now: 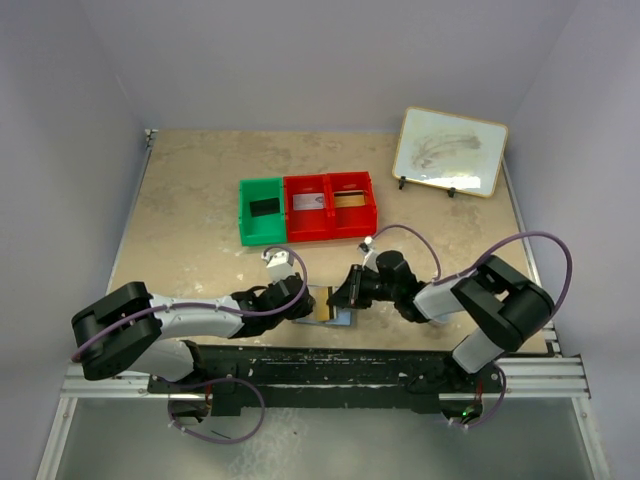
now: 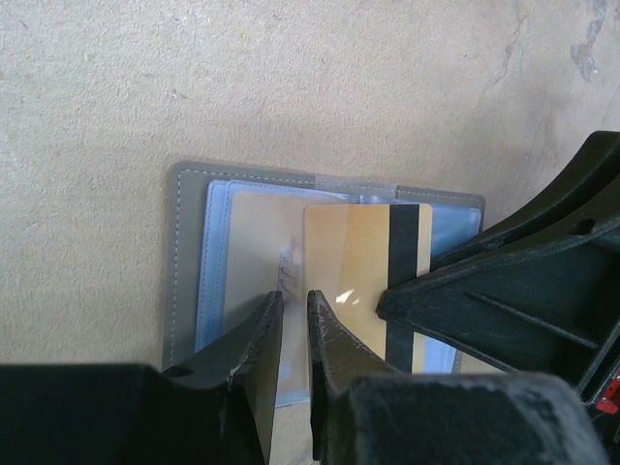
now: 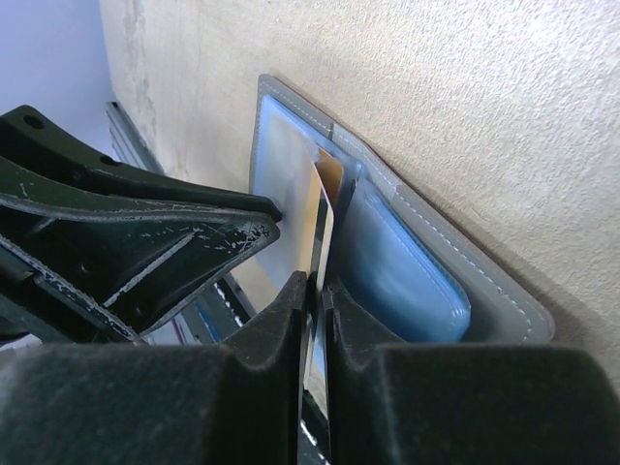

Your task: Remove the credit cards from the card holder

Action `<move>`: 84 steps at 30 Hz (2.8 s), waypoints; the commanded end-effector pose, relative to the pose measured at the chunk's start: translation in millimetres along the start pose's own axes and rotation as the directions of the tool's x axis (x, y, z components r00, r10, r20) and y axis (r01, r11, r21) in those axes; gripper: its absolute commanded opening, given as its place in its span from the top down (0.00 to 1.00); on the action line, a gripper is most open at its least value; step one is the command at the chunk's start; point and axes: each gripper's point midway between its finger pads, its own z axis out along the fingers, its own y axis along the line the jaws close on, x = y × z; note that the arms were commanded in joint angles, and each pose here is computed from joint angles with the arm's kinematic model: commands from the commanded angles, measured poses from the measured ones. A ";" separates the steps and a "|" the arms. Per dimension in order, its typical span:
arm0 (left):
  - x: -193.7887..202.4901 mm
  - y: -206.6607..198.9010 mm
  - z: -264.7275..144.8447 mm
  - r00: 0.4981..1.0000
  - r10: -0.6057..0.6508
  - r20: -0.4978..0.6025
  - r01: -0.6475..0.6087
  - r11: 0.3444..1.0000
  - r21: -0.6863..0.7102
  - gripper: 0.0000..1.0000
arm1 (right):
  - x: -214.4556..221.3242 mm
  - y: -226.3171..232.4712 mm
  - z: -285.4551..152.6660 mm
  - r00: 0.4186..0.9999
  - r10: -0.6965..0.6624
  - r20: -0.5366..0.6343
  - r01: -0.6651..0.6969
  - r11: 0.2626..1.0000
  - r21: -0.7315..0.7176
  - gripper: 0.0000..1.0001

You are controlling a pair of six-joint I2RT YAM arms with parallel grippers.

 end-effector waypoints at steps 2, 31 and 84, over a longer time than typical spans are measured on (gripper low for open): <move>7.6 10.4 -0.4 0.999 0.023 -0.030 -0.024 0.999 -0.027 0.86 | -2.4 5.7 -6.0 1.000 -0.003 0.026 0.004 1.000 -0.016 0.95; -54.3 -26.1 -46.1 0.991 0.041 0.127 -0.056 0.992 0.113 0.48 | -145.9 75.4 -141.3 0.549 -0.693 0.468 0.502 0.721 0.477 1.00; -95.4 51.1 -91.9 0.974 -0.056 0.221 0.082 0.991 -0.106 0.26 | -289.7 27.8 -63.6 0.038 -0.993 -0.115 0.833 -0.032 0.552 1.00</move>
